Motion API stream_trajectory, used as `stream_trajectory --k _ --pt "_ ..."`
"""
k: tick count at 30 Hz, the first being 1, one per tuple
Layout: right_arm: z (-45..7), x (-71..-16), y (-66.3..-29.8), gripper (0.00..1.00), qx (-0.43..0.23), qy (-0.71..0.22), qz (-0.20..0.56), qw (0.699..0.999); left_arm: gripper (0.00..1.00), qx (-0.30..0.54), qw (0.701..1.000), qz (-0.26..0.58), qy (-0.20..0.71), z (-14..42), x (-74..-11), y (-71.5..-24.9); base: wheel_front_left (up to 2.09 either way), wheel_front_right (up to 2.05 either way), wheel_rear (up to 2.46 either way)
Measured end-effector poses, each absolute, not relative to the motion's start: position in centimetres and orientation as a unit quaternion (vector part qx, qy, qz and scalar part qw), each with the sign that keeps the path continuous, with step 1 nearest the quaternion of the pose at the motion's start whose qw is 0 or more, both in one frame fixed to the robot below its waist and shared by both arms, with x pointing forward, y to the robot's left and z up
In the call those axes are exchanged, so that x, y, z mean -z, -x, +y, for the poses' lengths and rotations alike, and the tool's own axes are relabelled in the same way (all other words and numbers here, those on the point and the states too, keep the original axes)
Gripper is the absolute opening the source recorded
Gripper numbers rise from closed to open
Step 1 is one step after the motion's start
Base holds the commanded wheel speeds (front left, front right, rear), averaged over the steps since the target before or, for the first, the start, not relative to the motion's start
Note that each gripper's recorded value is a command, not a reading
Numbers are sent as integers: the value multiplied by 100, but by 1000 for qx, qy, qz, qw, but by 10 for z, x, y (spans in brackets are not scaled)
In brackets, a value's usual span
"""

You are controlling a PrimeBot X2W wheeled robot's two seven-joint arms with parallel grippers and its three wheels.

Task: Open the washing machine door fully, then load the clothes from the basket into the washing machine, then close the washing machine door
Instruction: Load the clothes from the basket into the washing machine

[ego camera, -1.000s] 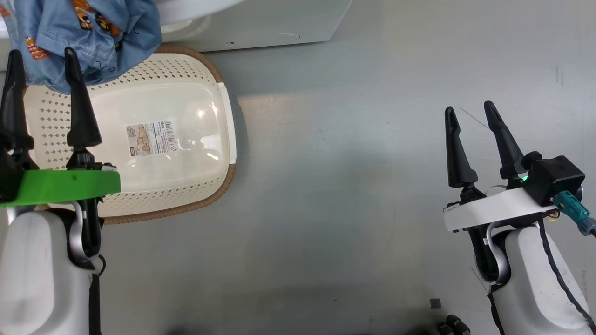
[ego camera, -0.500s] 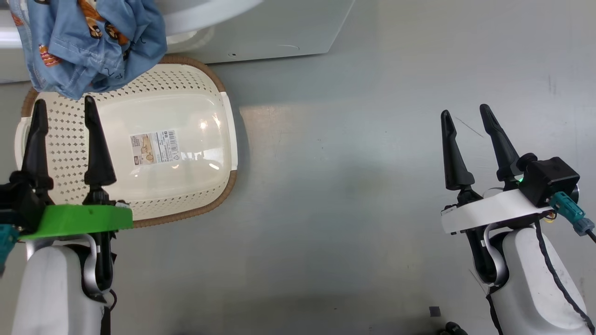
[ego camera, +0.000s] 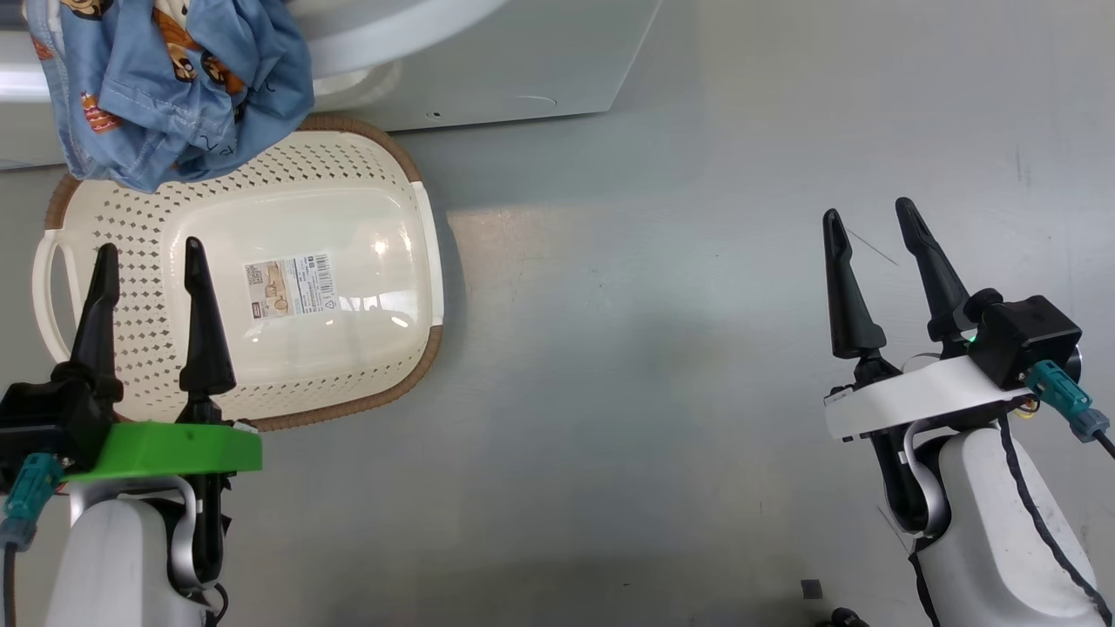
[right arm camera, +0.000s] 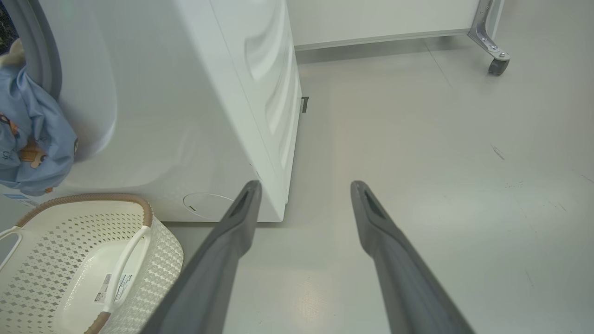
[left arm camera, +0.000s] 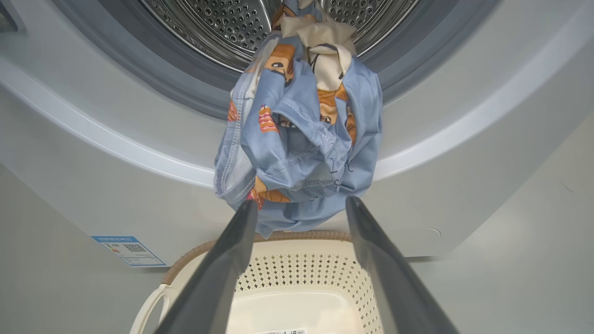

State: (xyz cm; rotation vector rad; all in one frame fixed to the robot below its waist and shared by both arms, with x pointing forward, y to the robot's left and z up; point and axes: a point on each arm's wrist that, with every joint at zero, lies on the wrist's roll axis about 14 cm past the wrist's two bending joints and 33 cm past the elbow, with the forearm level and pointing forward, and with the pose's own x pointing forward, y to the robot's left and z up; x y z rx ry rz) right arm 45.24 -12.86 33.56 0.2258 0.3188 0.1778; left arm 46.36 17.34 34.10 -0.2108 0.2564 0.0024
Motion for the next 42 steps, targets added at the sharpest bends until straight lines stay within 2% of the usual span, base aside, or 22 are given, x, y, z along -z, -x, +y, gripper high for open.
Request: stream_trajectory --k 11,42 --pt "-130 -336 -447 100 -87 -111 162 977 100 -3 984 142 105 174 -336 -453 0 0 0" --pt "-121 -334 -443 100 -101 -112 169 974 100 -3 985 131 108 174 -340 -461 0 0 0"
